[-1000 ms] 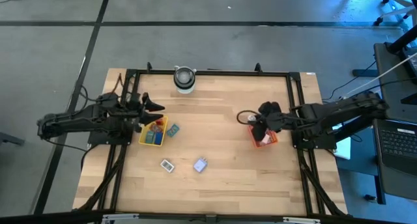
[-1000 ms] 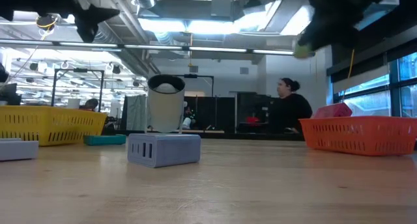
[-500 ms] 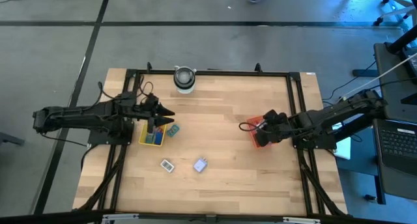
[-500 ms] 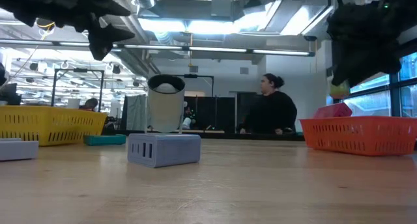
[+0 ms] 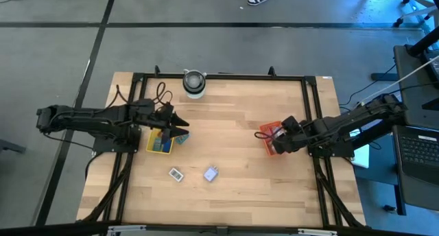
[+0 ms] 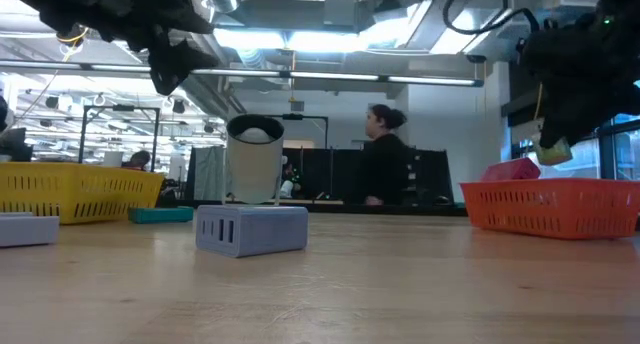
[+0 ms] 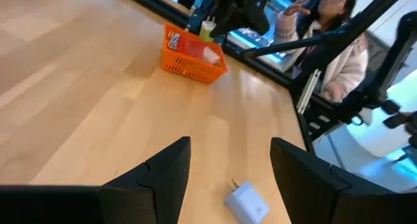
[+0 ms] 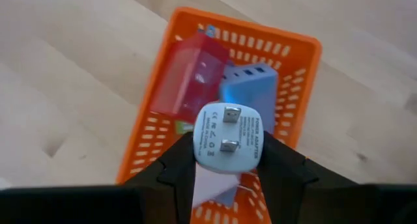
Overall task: Pick & Place Office items
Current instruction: Put the green charger adapter into the orange basket
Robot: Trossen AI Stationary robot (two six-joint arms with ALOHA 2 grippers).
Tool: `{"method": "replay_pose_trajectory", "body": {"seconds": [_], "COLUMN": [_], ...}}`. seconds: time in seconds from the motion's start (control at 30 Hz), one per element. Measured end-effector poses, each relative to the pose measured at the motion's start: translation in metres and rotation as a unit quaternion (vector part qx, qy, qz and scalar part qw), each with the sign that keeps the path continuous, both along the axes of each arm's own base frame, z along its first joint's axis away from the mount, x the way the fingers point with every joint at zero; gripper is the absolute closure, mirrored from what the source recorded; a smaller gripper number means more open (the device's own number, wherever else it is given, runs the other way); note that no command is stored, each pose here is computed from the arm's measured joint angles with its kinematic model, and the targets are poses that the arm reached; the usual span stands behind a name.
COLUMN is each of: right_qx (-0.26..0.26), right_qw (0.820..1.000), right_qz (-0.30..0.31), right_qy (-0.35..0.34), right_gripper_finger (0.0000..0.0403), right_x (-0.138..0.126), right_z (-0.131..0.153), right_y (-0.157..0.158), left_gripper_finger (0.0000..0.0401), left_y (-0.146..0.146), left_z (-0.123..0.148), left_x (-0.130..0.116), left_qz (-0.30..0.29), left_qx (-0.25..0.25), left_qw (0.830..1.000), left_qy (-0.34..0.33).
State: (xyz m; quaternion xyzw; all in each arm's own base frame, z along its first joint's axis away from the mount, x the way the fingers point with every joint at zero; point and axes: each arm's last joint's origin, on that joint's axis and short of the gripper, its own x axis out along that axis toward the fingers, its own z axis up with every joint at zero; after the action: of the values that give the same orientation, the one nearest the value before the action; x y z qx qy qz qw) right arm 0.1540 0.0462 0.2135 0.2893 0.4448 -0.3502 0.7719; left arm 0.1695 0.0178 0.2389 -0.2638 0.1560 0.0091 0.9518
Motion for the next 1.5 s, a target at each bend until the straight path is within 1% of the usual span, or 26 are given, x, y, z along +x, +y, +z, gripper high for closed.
{"method": "replay_pose_trajectory", "body": {"seconds": [0.17, 0.27, 0.43, 0.53, 0.7, 0.77, 0.93, 1.03, 1.2, 1.33, 1.43, 1.5], "right_qx": [-0.004, -0.007, 0.005, 0.01, 0.013, 0.012, 0.008, 0.005, 0.007, 0.013, 0.011, -0.002], "right_qw": [1.0, 0.999, 0.998, 0.997, 0.998, 0.998, 0.999, 0.999, 0.999, 0.999, 0.999, 0.999], "right_qz": [-0.015, -0.021, -0.034, -0.04, -0.034, -0.028, -0.015, -0.015, -0.013, -0.007, -0.002, -0.002], "right_qy": [0.018, 0.028, 0.059, 0.061, 0.048, 0.046, 0.042, 0.041, 0.043, 0.047, 0.047, 0.047], "right_gripper_finger": [0.027, 0.027, 0.027, 0.027, 0.0267, 0.0246, 0.0158, 0.0129, 0.013, 0.0135, 0.0135, 0.0135], "right_x": [0.0, 0.003, 0.006, 0.006, 0.008, 0.009, 0.01, 0.01, 0.01, 0.009, 0.011, 0.012], "right_z": [-0.003, -0.007, -0.026, -0.036, -0.041, -0.041, -0.041, -0.04, -0.04, -0.038, -0.029, -0.02], "right_y": [-0.001, -0.002, -0.004, -0.006, -0.008, -0.008, -0.008, -0.008, -0.008, -0.008, -0.007, -0.008], "left_gripper_finger": [0.0193, 0.0193, 0.0193, 0.0193, 0.0193, 0.0193, 0.0193, 0.0193, 0.0192, 0.018, 0.0171, 0.0169], "left_y": [0.001, 0.001, 0.001, 0.002, 0.003, 0.003, 0.004, 0.005, 0.01, 0.013, 0.014, 0.015], "left_z": [-0.004, -0.005, -0.005, -0.005, -0.009, -0.01, -0.011, -0.012, -0.015, -0.012, 0.0, 0.01], "left_x": [-0.001, -0.001, -0.001, -0.001, -0.003, -0.003, -0.004, -0.005, -0.007, -0.007, -0.005, -0.003], "left_qz": [0.013, 0.014, 0.019, 0.022, 0.041, 0.051, 0.058, 0.065, 0.085, 0.09, 0.094, 0.095], "left_qx": [0.016, 0.017, 0.019, 0.02, 0.024, 0.027, 0.018, 0.011, 0.0, -0.002, 0.017, 0.034], "left_qw": [1.0, 0.999, 0.999, 0.999, 0.998, 0.997, 0.996, 0.995, 0.993, 0.99, 0.987, 0.985], "left_qy": [0.024, 0.025, 0.026, 0.028, 0.051, 0.06, 0.062, 0.07, 0.087, 0.104, 0.126, 0.138]}}
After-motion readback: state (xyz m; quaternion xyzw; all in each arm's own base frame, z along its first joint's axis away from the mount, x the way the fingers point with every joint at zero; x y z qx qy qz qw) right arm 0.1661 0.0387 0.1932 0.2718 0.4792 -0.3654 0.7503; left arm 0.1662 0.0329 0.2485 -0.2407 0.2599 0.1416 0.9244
